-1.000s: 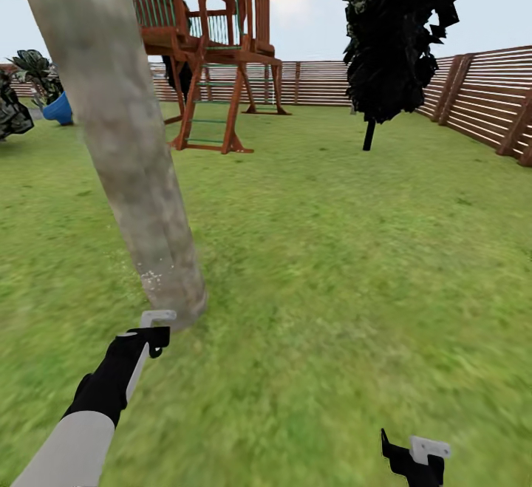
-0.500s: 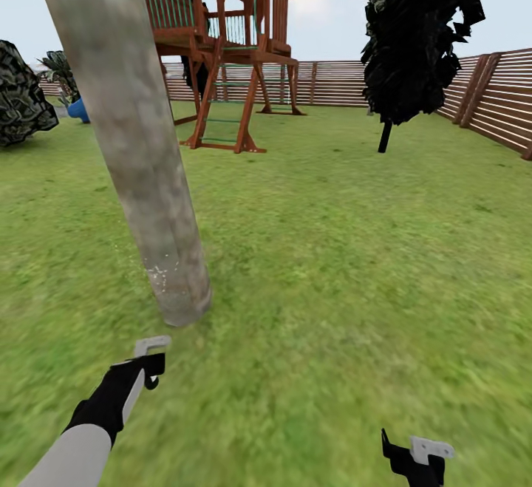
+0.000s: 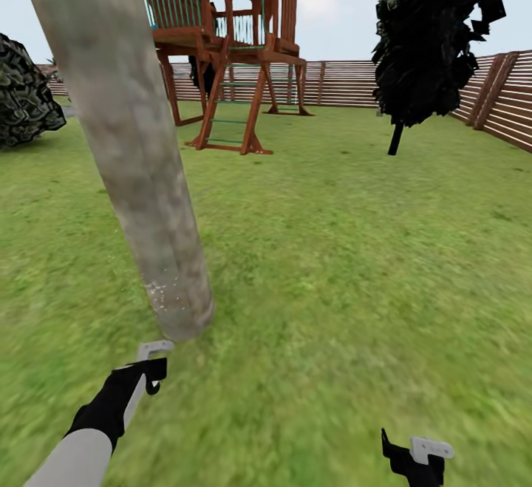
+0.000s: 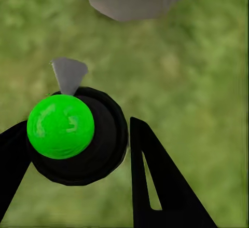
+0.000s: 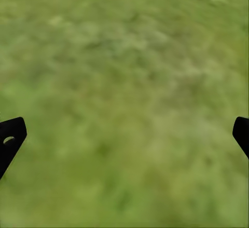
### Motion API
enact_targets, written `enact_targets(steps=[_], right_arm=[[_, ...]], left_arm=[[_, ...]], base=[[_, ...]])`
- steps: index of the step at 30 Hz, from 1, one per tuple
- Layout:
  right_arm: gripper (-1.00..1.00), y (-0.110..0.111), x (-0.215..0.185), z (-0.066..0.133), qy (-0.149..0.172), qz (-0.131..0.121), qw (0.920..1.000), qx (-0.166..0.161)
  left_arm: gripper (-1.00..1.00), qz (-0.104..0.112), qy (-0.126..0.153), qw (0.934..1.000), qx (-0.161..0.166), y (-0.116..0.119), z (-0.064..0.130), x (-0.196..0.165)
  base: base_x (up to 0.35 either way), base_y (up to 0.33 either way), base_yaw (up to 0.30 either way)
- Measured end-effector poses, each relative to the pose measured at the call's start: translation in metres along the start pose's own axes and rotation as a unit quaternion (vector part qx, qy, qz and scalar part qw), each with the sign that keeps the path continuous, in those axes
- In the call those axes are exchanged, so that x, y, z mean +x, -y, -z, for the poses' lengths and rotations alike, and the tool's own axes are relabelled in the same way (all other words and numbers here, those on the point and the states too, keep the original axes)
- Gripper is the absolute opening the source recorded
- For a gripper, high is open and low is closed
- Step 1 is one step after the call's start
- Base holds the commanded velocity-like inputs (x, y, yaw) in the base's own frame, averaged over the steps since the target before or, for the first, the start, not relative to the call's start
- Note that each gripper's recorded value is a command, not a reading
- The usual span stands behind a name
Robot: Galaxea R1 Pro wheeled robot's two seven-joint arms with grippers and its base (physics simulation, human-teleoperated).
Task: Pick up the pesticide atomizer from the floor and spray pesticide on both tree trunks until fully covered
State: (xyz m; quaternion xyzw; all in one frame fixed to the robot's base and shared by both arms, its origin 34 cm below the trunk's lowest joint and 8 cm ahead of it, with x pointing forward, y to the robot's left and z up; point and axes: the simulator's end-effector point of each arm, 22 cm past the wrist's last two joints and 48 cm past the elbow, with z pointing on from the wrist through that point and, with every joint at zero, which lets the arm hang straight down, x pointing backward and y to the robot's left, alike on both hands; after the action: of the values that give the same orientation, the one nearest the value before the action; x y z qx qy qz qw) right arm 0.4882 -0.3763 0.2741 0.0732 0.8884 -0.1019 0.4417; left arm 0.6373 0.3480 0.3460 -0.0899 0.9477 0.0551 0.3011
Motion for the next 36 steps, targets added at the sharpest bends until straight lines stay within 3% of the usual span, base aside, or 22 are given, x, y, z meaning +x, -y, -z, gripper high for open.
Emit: enact_targets(steps=[2,4,5,7,8,10,11,12,13,15,16,18,20,26,36], right_arm=[[1.0,0.0,0.0,0.0,0.0,0.0,1.0,0.0],[1.0,0.0,0.0,0.0,0.0,0.0,1.0,0.0],[1.0,0.0,0.0,0.0,0.0,0.0,1.0,0.0],[1.0,-0.001,0.0,0.0,0.0,0.001,1.0,-0.001],[1.0,-0.001,0.0,0.0,-0.001,0.001,1.0,-0.001],[1.0,-0.001,0.001,0.0,-0.001,0.001,1.0,-0.001],[1.0,-0.002,0.001,0.0,-0.001,0.001,1.0,-0.002],[1.0,-0.001,0.001,0.0,-0.001,0.001,1.0,-0.001],[1.0,-0.001,0.001,0.0,-0.001,0.0,1.0,-0.001],[1.0,-0.002,0.0,0.0,0.0,0.001,1.0,-0.001],[1.0,-0.002,0.0,0.0,0.0,0.001,1.0,-0.002],[1.0,-0.002,0.0,0.0,0.0,0.001,1.0,-0.002],[1.0,-0.002,0.0,0.0,0.0,0.001,1.0,-0.002],[1.0,-0.001,0.0,0.0,0.0,0.0,1.0,-0.001],[1.0,-0.001,0.0,0.0,0.0,0.001,1.0,-0.001]], left_arm=[[-1.0,-0.001,-0.006,0.9999,0.009,0.01,-0.001,0.007],[-1.0,-0.007,-0.007,0.9999,0.006,0.005,-0.001,0.007],[-1.0,-0.008,-0.005,1.0,0.0,-0.004,-0.001,0.004],[-1.0,-0.018,0.0,0.9995,-0.027,-0.05,-0.001,-0.005],[-1.0,-0.016,0.001,0.9996,-0.023,-0.052,-0.001,-0.006],[-1.0,-0.023,0.0,0.9997,-0.007,-0.04,-0.001,-0.006],[-1.0,-0.064,0.0,0.9976,0.028,0.001,-0.001,-0.005],[-1.0,-0.069,-0.002,0.9956,0.064,0.047,0.003,0.0],[-1.0,-0.075,-0.001,0.9954,0.06,0.041,0.002,-0.002],[-1.0,-0.063,0.001,0.9962,0.06,0.034,0.002,-0.006],[-1.0,-0.047,0.001,0.9978,0.046,0.009,0.001,-0.009],[-1.0,-0.032,0.003,0.9993,0.02,-0.032,0.0,-0.014],[-1.0,-0.022,0.003,0.9997,0.009,-0.048,0.0,-0.014],[-1.0,-0.012,0.004,0.9997,0.023,-0.023,-0.001,-0.01],[-1.0,-0.013,0.002,0.9997,0.022,-0.023,-0.001,-0.007]], base=[[0.006,0.0,0.02],[0.002,0.0,0.005],[0.0,0.0,0.001],[0.0,0.0,0.0],[0.0,0.0,0.0],[0.0,0.0,0.0],[0.0,0.0,0.0],[0.0,0.0,0.0],[0.0,0.0,0.0],[0.0,0.0,0.0],[0.0,0.0,0.0],[0.0,0.0,0.0],[0.0,0.0,0.0],[0.0,-0.136,0.174],[0.034,-0.27,0.01]])
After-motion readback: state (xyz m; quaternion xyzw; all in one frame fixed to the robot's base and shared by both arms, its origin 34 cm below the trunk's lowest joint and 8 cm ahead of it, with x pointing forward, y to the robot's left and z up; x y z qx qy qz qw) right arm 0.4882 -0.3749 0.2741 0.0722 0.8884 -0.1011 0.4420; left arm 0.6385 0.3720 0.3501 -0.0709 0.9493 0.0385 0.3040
